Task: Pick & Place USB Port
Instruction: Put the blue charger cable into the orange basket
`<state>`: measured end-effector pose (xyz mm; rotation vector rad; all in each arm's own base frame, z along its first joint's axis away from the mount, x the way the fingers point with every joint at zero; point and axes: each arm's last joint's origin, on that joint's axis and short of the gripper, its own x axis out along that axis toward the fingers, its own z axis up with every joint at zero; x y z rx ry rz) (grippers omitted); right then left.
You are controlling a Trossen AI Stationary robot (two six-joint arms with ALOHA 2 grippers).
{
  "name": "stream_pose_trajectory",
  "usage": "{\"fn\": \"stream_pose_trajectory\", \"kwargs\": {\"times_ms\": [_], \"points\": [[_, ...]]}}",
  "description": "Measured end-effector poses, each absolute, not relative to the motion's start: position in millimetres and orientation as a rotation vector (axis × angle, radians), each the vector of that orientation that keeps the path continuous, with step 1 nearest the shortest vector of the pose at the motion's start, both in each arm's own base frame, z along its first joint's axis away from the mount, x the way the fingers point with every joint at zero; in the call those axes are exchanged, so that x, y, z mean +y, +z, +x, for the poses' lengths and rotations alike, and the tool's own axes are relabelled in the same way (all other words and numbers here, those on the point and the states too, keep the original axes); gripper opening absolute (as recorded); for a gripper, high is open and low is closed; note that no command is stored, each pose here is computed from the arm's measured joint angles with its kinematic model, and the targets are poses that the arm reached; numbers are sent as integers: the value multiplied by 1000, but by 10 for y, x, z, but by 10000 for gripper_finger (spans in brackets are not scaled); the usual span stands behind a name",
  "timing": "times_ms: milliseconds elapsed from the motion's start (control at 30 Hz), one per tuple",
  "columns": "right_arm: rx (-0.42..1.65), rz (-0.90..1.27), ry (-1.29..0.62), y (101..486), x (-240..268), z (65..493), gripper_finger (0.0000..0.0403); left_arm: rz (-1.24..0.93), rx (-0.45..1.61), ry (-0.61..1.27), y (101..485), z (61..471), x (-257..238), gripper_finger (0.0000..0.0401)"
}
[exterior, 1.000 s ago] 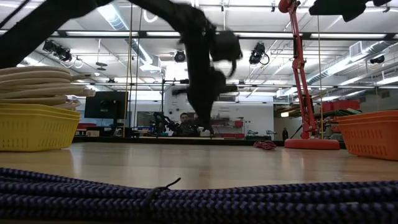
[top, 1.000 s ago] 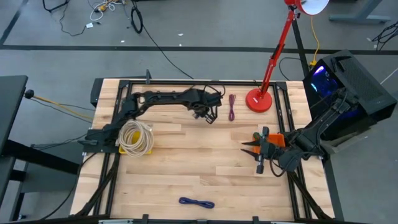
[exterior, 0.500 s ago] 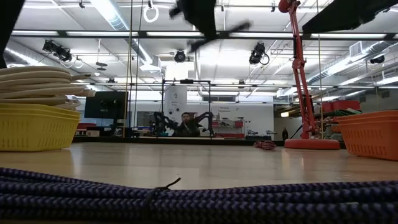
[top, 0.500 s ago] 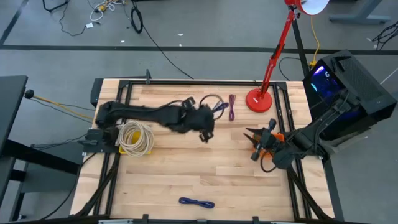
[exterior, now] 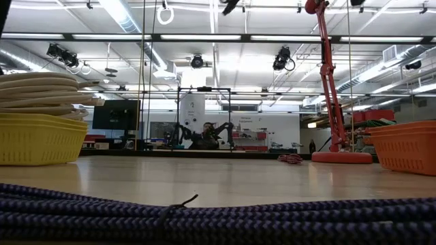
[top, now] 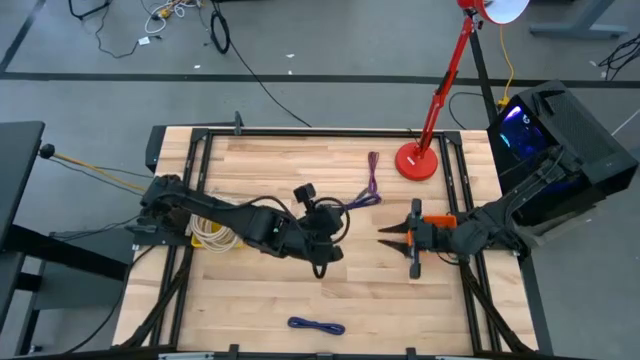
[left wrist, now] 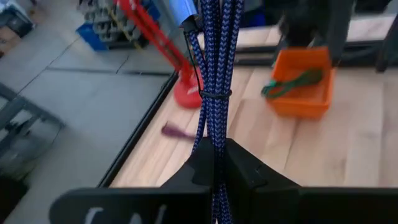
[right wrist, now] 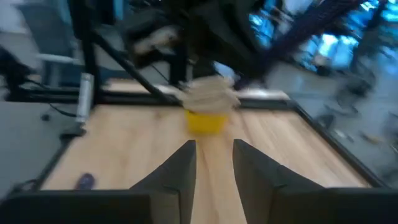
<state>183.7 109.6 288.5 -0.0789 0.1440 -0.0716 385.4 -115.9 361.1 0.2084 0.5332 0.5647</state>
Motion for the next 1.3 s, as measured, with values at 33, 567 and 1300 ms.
{"fn": "stream_pose_trajectory", "kwargs": {"times_ms": [33, 567, 1300], "points": [[129, -85, -58, 2903, 1102, 1840, 107, 218, 516, 553, 3625, 3866, -1184, 17], [5, -136, 28, 3042, 1115, 1863, 127, 212, 425, 441, 3719, 3939, -1275, 17], [-104, -159, -36, 3161, 930, 1962, 175, 202, 388, 348, 3611, 4160, -1246, 17]]}}
